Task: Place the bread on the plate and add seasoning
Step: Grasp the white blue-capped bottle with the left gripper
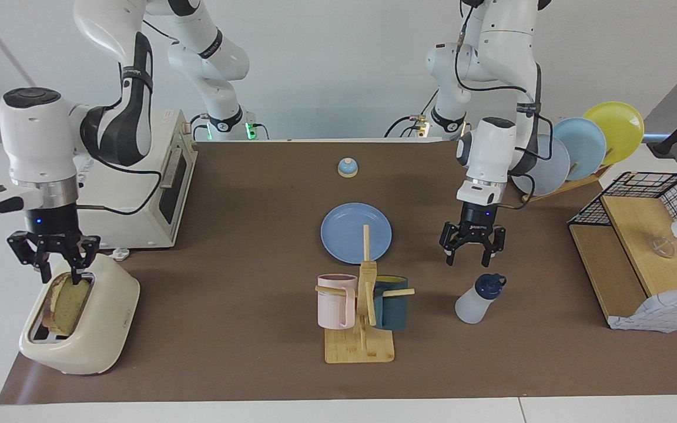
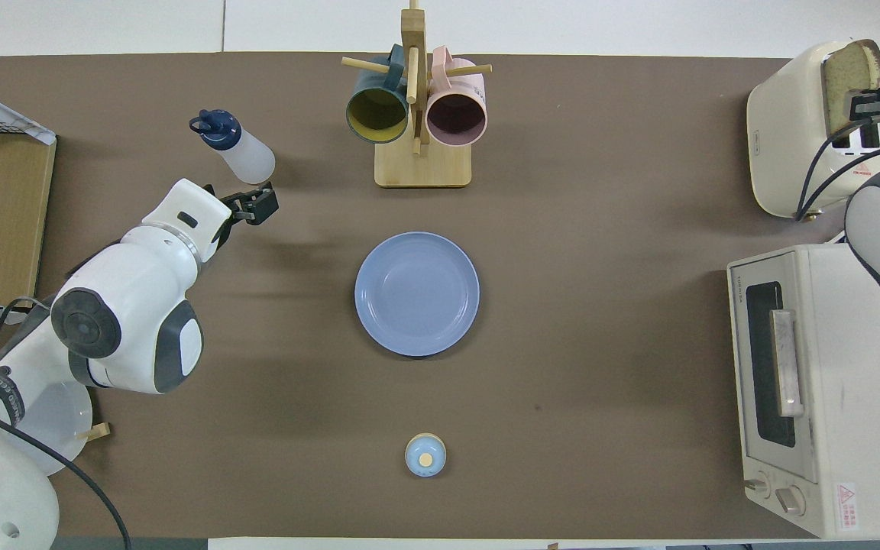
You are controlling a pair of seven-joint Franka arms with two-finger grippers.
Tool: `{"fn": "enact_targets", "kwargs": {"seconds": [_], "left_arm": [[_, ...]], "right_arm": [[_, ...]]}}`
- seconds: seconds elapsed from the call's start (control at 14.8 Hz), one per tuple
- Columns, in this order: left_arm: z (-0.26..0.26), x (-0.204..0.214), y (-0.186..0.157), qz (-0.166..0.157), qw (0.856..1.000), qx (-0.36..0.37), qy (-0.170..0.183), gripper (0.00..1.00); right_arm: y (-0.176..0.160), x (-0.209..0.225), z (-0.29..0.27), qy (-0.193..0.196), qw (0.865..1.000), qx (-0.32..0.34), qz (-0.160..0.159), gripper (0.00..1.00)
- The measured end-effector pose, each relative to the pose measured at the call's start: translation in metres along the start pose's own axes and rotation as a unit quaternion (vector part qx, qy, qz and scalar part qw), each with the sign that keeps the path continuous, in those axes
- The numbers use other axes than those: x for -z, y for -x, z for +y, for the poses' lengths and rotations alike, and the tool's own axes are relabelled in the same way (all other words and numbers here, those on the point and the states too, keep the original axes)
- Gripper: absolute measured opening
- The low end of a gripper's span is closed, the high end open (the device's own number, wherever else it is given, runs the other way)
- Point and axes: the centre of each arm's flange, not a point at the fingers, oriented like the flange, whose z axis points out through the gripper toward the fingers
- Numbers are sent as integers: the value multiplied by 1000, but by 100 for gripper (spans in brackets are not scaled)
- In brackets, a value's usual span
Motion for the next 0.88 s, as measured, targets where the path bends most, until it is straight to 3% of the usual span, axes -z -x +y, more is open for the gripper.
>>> {"fn": "enact_targets", "kwargs": {"seconds": [0.14, 0.34, 0.41, 0.88], "left_arm": [[-3, -9, -3, 0, 1000, -3, -6, 100], [0, -24, 0, -3, 999, -22, -26, 100], [2, -27, -2, 1, 999, -31, -35, 100], [13, -38, -14, 17, 997, -51, -55, 100]], "right_arm": [[0, -2, -4, -1, 1000, 10, -1, 47], [-1, -2, -5, 3, 1000, 27, -2, 14], [-1, -2, -5, 8, 999, 35, -2, 8], [-24, 28, 2, 35, 995, 88, -15, 8]]}}
